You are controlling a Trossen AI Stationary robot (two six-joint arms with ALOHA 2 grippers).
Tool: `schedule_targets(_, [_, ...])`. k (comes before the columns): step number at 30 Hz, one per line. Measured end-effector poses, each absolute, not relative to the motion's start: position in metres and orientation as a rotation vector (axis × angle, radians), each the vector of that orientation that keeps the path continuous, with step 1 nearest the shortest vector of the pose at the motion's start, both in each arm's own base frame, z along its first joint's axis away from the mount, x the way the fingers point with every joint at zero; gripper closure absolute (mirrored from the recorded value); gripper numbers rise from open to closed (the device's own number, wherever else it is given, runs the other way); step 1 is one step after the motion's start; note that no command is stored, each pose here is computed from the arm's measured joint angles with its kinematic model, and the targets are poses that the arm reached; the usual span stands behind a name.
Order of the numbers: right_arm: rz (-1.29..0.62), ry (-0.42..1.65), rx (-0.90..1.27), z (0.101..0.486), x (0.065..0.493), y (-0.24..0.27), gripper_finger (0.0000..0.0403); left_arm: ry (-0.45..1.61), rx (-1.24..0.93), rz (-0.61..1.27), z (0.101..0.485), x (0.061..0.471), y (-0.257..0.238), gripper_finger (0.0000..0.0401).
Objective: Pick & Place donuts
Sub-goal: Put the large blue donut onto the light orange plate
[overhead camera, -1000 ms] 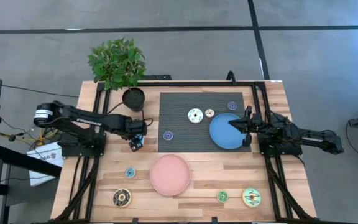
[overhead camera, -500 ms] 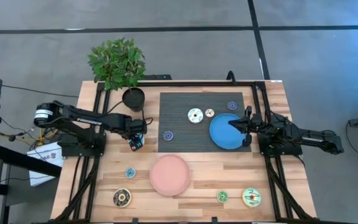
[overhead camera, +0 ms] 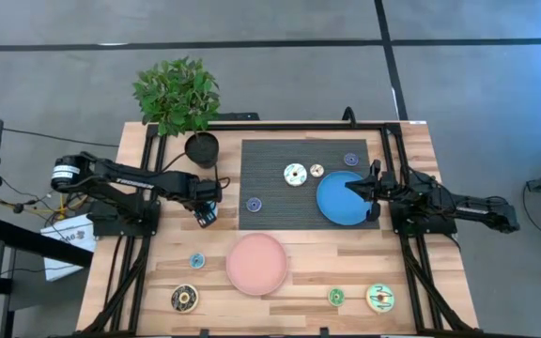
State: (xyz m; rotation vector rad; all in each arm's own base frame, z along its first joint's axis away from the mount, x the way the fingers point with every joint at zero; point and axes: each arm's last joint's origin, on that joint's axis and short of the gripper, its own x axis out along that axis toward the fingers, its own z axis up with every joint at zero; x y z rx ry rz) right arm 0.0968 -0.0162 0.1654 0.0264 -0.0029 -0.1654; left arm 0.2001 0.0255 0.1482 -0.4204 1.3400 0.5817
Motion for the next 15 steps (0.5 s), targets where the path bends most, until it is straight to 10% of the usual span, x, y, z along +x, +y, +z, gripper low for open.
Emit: schedule_targets(15, [-0.165,-0.003,0.026,0.1653,0.0968,-0.0161,0.0403,1.340,-0.504,0.588,0.1550,0.2036,0.0241,0.0250])
